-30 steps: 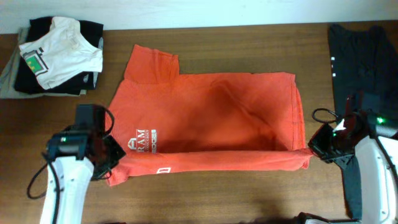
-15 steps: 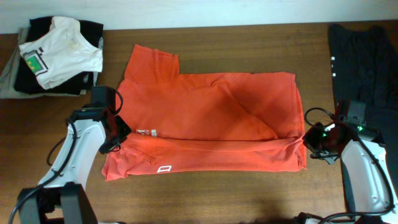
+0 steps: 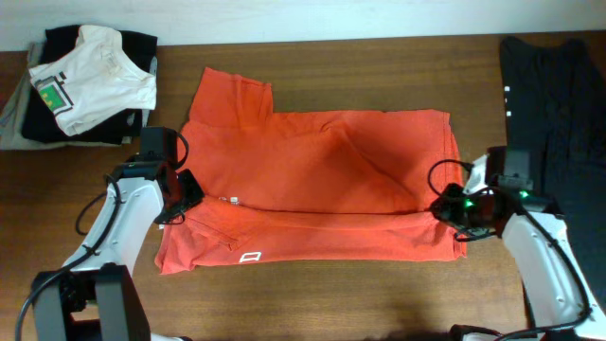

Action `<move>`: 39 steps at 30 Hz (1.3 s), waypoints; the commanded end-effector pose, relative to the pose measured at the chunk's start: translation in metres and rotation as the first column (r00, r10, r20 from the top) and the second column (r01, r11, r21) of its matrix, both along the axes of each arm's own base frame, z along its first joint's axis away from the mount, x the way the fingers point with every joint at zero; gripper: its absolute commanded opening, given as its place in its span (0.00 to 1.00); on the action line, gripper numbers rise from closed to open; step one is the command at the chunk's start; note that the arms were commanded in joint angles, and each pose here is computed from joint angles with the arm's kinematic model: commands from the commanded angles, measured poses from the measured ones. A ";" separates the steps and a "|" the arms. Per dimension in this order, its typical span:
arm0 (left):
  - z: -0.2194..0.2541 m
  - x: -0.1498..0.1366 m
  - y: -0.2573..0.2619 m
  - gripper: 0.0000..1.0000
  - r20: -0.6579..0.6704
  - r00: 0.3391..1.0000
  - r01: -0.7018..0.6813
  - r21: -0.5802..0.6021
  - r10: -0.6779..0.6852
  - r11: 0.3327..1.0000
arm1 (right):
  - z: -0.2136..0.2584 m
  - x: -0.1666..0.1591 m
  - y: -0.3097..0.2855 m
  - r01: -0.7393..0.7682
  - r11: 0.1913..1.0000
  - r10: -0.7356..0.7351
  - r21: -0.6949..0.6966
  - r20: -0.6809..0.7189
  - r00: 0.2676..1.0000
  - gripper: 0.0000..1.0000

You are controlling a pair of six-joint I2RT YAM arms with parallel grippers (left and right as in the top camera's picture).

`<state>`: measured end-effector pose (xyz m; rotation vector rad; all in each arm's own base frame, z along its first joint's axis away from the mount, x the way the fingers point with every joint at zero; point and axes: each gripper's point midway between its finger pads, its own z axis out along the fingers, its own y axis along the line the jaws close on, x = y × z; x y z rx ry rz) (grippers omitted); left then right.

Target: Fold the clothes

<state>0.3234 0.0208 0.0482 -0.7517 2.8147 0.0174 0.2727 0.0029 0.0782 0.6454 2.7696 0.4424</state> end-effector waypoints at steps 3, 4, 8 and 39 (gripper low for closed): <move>0.003 -0.019 -0.038 0.11 -0.066 0.989 0.119 -0.205 -0.135 0.972 | -0.055 -0.017 0.021 0.004 1.000 -0.001 0.011 -0.249 0.968 0.29; 0.003 -0.030 -0.045 0.06 -0.106 0.982 0.129 -0.224 -0.156 0.966 | -0.068 -0.023 0.022 0.005 1.000 0.000 0.016 -0.305 0.952 0.27; 0.001 -0.055 -0.086 0.01 -0.172 0.924 0.298 -0.232 -0.341 0.926 | -0.076 -0.025 0.022 0.005 1.000 0.001 0.017 -0.331 0.943 0.27; -0.018 -0.059 -0.059 0.02 -0.228 0.953 0.163 -0.160 -0.197 0.974 | -0.051 -0.033 -0.006 -0.038 0.989 -0.023 -0.140 -0.409 0.912 0.30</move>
